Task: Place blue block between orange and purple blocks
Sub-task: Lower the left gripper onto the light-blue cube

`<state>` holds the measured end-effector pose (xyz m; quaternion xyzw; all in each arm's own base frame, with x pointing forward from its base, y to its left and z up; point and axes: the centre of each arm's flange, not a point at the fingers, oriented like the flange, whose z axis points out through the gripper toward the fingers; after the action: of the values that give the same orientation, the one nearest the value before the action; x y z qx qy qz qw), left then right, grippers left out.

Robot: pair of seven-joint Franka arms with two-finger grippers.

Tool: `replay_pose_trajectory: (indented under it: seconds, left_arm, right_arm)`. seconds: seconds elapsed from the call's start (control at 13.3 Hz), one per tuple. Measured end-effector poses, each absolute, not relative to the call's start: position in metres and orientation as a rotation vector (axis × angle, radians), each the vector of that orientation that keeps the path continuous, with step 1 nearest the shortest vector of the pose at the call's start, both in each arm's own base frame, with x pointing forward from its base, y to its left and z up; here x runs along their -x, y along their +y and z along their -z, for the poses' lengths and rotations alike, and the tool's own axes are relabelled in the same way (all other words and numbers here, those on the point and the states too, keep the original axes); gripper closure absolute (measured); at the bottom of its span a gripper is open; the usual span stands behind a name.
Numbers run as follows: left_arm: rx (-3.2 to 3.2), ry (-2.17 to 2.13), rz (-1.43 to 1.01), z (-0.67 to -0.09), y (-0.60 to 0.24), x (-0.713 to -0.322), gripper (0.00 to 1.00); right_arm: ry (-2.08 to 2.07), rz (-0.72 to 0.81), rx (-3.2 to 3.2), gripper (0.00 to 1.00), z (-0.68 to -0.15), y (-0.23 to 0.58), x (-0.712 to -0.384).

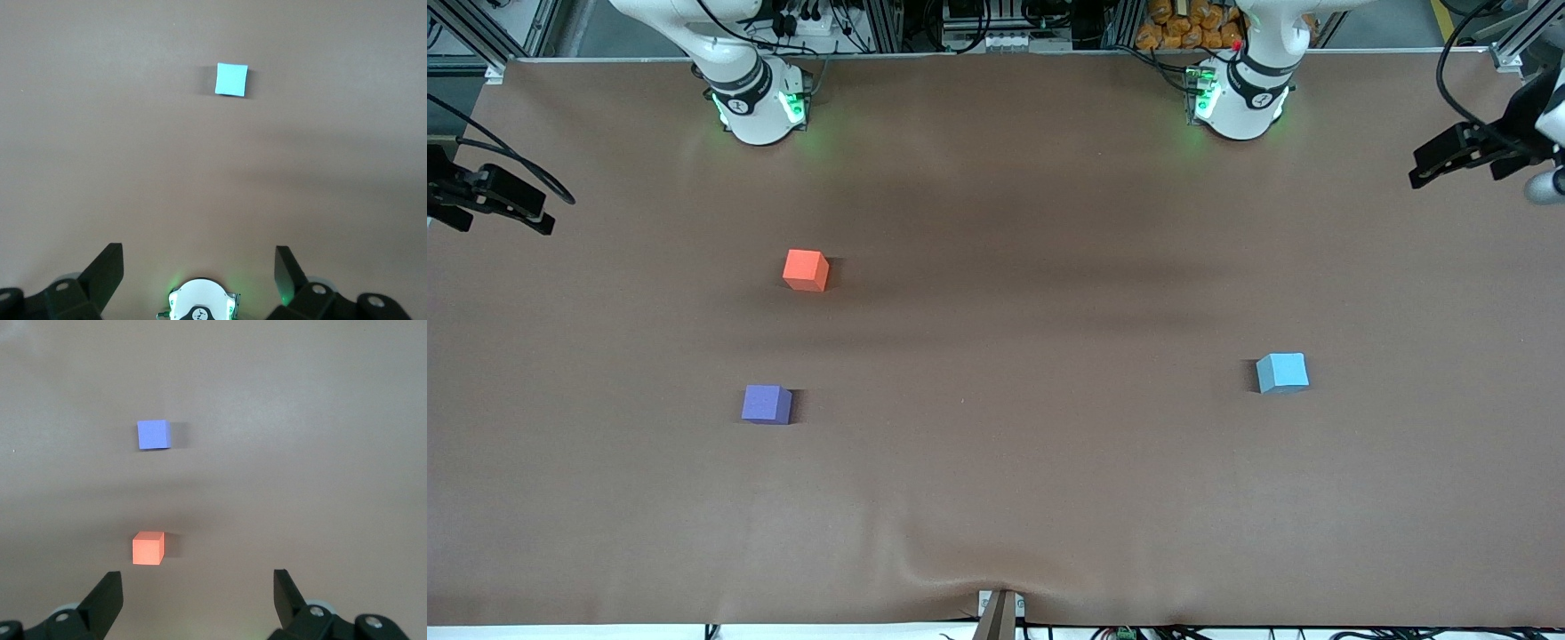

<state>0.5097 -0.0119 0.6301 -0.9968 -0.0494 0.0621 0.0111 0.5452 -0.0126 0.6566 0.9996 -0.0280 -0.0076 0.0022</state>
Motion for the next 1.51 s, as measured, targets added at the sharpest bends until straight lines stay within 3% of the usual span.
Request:
replay_pose_trajectory:
  seconds: [0.3,0.9,1.13,1.51]
  left_arm:
    - [3.122,-0.151,-0.082,-0.535,-0.012,-0.537,0.0]
    - [3.145,-0.167,0.153,-0.323,-0.005,-0.551,0.0]
    - [3.155,-0.165,0.183,-0.273,-0.007,-0.563,0.0]
    - [3.164,-0.157,0.17,-0.251,-0.011,-0.584,0.0]
  right_arm:
    - [-0.093,0.029,-3.136,0.0,-0.656,-0.014,-0.545]
    - [-0.125,0.062,-3.135,0.0,-0.653,-0.026,-0.543]
    - [-0.123,0.062,-3.135,0.0,-0.653,-0.026,-0.543]
    - [-0.122,0.062,-3.135,0.0,-0.653,-0.026,-0.543]
